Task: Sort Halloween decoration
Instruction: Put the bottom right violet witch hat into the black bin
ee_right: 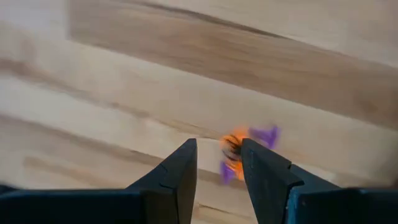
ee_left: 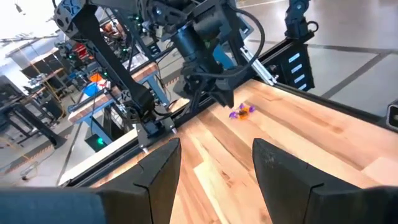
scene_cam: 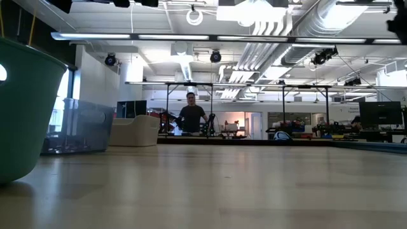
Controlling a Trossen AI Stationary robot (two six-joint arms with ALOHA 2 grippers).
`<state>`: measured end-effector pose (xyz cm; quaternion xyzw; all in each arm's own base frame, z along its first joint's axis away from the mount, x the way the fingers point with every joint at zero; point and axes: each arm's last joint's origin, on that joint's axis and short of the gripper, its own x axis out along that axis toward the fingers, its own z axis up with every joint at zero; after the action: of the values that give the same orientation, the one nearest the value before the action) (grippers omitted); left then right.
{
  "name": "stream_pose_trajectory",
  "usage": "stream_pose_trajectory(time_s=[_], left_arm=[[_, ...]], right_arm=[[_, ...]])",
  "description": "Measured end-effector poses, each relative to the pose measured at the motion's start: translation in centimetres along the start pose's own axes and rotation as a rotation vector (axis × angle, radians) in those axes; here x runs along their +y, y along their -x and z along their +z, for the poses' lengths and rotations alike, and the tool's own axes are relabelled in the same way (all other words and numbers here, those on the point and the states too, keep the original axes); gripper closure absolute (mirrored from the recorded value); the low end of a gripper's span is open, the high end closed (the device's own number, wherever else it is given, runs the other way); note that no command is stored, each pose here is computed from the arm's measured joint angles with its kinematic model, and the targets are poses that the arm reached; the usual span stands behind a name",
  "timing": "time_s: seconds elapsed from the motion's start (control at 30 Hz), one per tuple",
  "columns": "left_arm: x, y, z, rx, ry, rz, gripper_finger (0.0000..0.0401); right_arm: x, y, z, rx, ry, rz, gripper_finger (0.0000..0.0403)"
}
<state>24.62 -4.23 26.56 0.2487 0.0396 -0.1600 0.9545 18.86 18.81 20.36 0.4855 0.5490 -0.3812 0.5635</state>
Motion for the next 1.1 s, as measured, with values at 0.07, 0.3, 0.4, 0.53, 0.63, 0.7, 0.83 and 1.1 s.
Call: stream_pose_trajectory(time_s=[0.07,0.3,0.4,0.53,0.63,0.7,0.83,1.1], left_arm=[[0.0,0.0,0.0,0.009,-0.011,0.014,0.0215],[0.1,0.0,-0.1,0.023,-0.027,0.037,0.0215],[0.1,0.0,-0.1,0.024,-0.027,0.036,0.0215],[0.0,0.0,-0.2,0.041,-0.018,0.033,0.0215],[0.0,0.0,-0.3,0.054,-0.014,0.037,0.0215],[0.0,0.0,-0.3,0.055,-0.015,0.039,0.0215],[0.0,0.0,-0.4,0.057,-0.015,0.038,0.0215],[0.2,0.0,-0.6,0.076,-0.011,0.040,0.0215]], right_arm=[[-0.5,-0.1,-0.6,0.002,-0.042,-0.011,0.0281],[-1.8,-1.7,-1.7,0.039,-0.117,0.004,0.0281],[-2.3,-2.1,-1.3,0.008,-0.121,-0.036,0.0281],[-2.9,-2.9,-0.8,0.041,-0.146,-0.105,0.0281],[-3.1,-3.4,-0.8,0.063,-0.149,-0.106,0.0281],[-3.1,-3.7,-0.7,0.077,-0.149,-0.094,0.0281],[-3.1,-4.2,-0.5,0.085,-0.159,-0.081,0.0281],[-2.7,-6.3,-0.6,0.091,-0.169,-0.126,0.0281]])
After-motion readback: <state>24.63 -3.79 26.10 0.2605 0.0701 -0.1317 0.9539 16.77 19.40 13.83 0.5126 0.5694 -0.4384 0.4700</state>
